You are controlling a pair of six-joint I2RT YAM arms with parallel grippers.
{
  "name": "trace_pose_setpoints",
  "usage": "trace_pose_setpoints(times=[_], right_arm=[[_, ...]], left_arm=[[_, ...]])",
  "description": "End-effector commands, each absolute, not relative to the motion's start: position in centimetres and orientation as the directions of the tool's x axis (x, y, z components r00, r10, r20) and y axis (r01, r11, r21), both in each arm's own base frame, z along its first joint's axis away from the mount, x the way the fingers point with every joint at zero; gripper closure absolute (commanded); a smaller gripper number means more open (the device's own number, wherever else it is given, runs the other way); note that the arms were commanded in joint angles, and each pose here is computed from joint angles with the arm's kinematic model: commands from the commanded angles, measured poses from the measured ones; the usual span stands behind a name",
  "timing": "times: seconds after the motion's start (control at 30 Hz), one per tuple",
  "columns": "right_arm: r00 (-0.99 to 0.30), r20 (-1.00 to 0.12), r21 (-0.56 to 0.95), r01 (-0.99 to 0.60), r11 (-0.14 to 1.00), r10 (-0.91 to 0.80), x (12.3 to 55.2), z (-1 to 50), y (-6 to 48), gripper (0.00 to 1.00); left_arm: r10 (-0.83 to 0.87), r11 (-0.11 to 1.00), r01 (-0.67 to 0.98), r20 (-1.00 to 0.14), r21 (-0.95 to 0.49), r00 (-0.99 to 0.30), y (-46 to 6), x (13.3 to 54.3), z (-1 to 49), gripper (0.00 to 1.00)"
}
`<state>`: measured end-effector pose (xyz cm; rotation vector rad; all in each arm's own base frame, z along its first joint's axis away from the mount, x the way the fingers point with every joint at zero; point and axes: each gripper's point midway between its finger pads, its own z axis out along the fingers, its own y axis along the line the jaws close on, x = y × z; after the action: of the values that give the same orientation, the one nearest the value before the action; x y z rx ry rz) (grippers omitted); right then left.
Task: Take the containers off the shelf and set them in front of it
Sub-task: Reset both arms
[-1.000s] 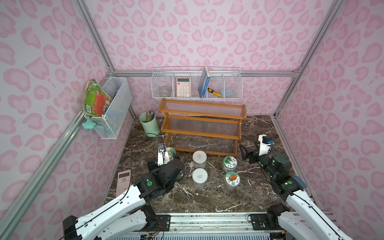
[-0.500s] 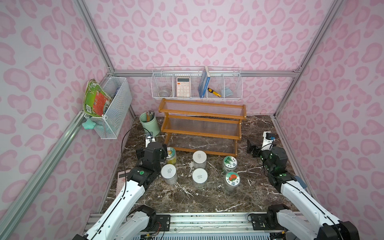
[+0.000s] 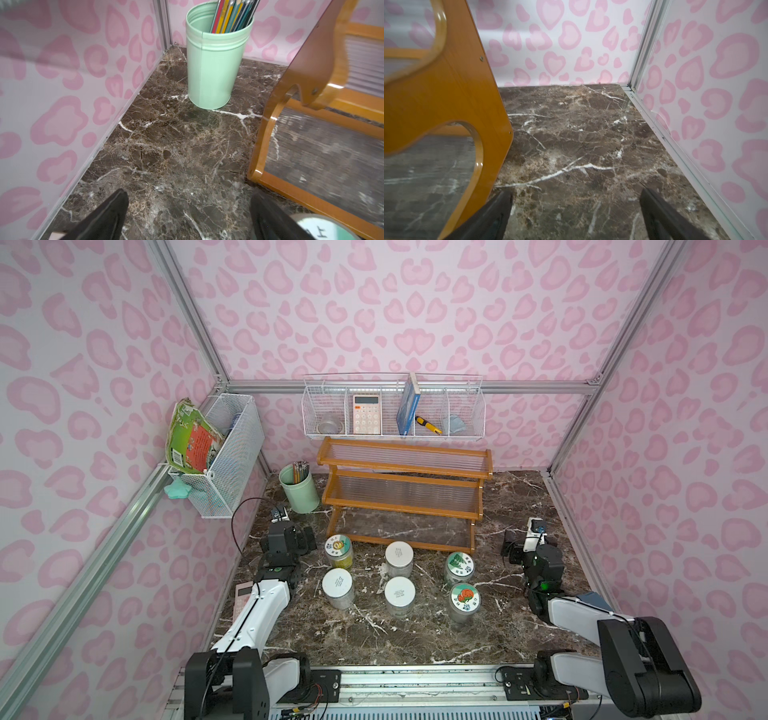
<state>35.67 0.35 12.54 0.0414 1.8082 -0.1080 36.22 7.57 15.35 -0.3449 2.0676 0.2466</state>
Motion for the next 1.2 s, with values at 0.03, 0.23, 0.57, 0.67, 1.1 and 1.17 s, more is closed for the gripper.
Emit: trace_pose_setpoints(times=[0.03,0.23,0.57,0.67,1.1,1.17], right_arm=[[-0.082,-0.995,-0.061,0.146,0.987,-0.049,35.9,15.0,-0.6,0.01],[-0.054,-0.996,-0.082,0.212,0.974,-0.072,35.5,14.9,-1.8,0.01],[0.052,-0.994,-0.079,0.228,0.970,-0.093,33.6,15.3,-1.7,0.02],[0.055,-0.994,-0.079,0.229,0.970,-0.094,33.5,15.3,-1.7,0.02],[0.045,-0.994,-0.084,0.254,0.963,-0.099,33.6,15.2,-1.9,0.01],[0.047,-0.994,-0.083,0.255,0.963,-0.098,33.7,15.3,-1.9,0.01]], left_arm=[[-0.153,0.957,-0.289,-0.881,-0.019,-0.448,7.4,37.8,14.9,0.06],[-0.195,0.971,-0.212,-0.882,-0.112,-0.430,5.6,38.6,13.2,0.07],[-0.176,0.974,-0.202,-0.901,-0.101,-0.397,5.8,39.5,10.1,0.02],[-0.144,0.981,-0.182,-0.899,-0.074,-0.413,5.1,39.9,9.3,0.00],[-0.142,0.972,-0.228,-0.909,-0.053,-0.392,5.6,39.7,8.7,0.00],[-0.146,0.970,-0.236,-0.907,-0.053,-0.395,5.7,39.7,8.6,0.01]])
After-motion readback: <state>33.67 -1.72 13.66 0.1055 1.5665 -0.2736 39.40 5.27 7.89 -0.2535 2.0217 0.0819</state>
